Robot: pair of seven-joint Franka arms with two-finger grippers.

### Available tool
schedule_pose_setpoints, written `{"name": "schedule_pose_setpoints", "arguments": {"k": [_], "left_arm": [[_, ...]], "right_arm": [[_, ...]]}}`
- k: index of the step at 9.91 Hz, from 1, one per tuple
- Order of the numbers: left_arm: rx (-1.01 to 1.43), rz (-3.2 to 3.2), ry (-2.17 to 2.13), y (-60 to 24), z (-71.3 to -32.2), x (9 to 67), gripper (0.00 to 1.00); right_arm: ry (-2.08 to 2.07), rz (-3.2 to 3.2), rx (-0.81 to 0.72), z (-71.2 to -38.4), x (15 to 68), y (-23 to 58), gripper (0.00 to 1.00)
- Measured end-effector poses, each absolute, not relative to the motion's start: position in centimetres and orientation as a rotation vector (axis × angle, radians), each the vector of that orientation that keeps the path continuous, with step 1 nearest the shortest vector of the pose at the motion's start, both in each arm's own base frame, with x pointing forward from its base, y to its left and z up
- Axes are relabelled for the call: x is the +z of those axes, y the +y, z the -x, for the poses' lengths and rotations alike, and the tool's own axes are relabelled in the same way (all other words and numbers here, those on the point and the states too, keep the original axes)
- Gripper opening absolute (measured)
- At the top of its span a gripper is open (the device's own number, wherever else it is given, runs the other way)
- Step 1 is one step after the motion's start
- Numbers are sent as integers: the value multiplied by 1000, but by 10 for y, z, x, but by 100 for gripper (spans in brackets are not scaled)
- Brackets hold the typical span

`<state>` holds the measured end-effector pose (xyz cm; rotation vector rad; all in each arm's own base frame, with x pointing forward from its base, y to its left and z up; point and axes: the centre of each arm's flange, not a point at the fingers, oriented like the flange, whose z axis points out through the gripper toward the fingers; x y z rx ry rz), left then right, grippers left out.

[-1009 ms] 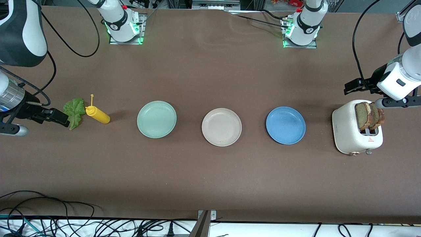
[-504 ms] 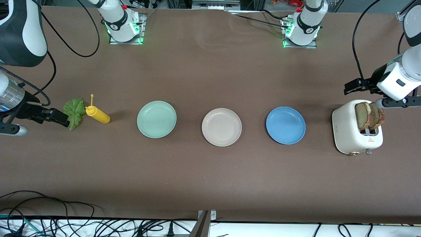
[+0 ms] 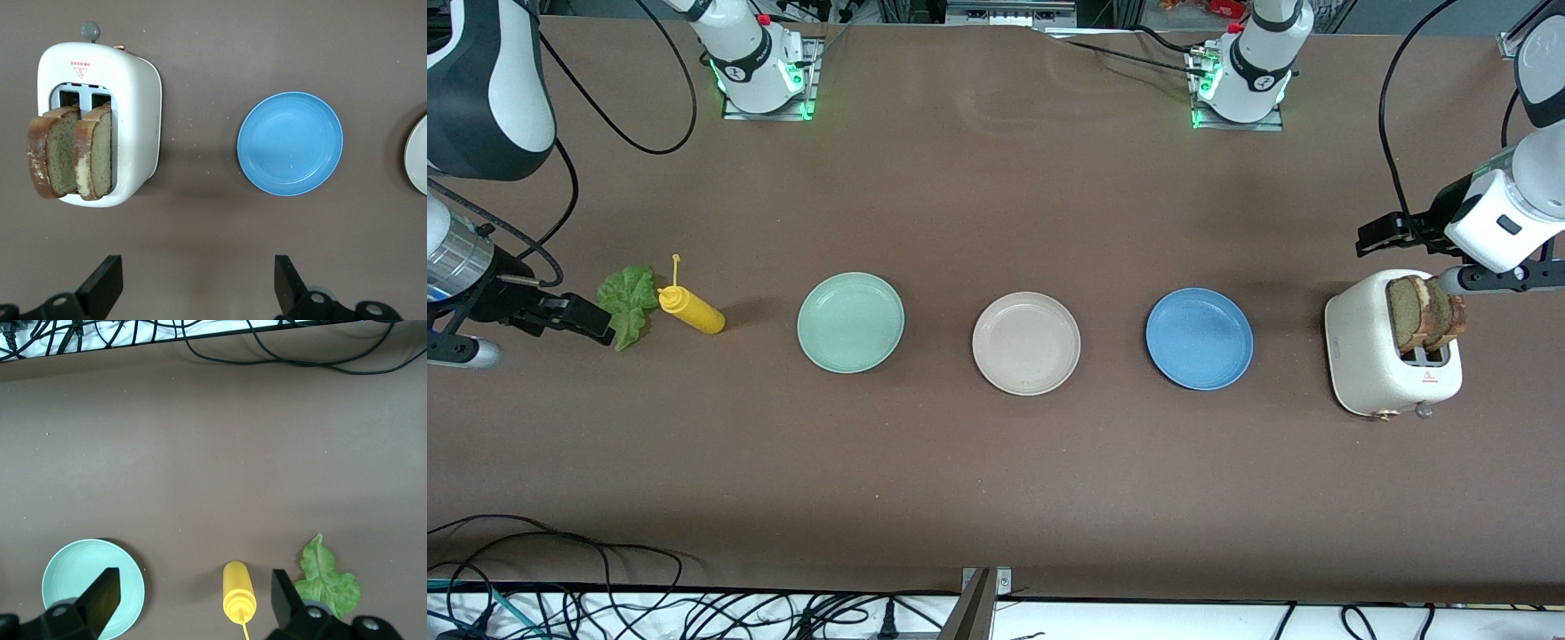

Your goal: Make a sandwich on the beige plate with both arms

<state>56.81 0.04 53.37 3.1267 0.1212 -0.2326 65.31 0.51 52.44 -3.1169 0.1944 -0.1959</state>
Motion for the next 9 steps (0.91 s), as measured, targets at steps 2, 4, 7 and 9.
{"name": "schedule_pose_setpoints", "arguments": {"k": [2,4,7,9], "left_arm": [[-234,-3127,121,0,-569,532,100],[-222,-3127,121,0,-571,535,100],[-226,-3127,121,0,-572,534,100],[-232,-3127,121,0,-573,531,100]], "right_arm": [[194,3117,-196,-653,524,5,100],[194,3117,-196,-653,524,5,100],[194,3117,-197,-653,524,5,100],[194,3117,-197,-653,524,5,100]]}}
